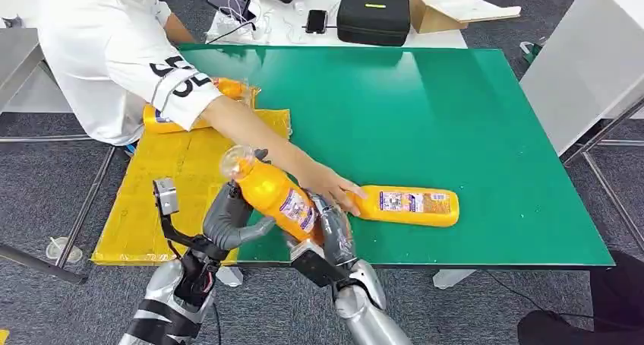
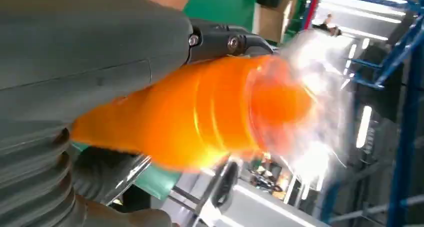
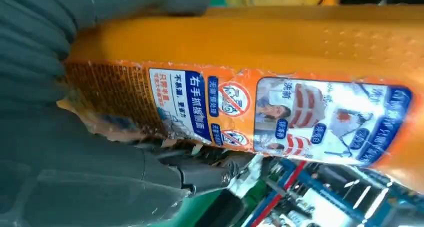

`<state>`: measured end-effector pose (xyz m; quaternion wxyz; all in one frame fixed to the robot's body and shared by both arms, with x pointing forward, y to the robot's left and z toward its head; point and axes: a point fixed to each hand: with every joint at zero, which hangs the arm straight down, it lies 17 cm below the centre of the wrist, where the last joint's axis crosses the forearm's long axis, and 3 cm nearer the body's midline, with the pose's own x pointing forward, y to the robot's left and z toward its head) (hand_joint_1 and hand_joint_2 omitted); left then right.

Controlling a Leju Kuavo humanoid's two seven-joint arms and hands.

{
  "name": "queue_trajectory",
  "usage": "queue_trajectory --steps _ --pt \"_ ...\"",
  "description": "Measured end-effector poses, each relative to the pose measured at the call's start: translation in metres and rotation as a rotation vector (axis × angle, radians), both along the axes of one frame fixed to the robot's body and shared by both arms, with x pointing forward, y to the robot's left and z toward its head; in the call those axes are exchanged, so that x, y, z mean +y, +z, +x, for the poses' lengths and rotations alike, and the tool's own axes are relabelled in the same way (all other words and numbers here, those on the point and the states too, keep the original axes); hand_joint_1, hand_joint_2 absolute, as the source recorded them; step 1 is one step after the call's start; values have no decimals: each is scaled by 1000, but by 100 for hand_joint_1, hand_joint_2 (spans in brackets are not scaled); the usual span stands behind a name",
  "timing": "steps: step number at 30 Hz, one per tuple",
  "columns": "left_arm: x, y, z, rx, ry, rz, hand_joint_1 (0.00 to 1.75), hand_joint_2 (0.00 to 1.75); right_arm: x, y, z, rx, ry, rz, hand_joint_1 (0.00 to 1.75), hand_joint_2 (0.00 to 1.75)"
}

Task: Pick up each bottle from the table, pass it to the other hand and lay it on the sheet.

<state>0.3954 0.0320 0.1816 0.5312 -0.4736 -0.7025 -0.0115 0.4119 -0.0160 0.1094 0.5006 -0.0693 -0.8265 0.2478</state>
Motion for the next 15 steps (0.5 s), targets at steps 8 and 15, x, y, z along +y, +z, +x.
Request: queue_trajectory --steps 8,15 --pt "-1 -11 8 40 -6 5 0 175 22 -8 -4 23 37 -23 175 175" --pt "-2 -19 10 62 -9 17 0 175 30 -12 -8 28 60 -40 175 175"
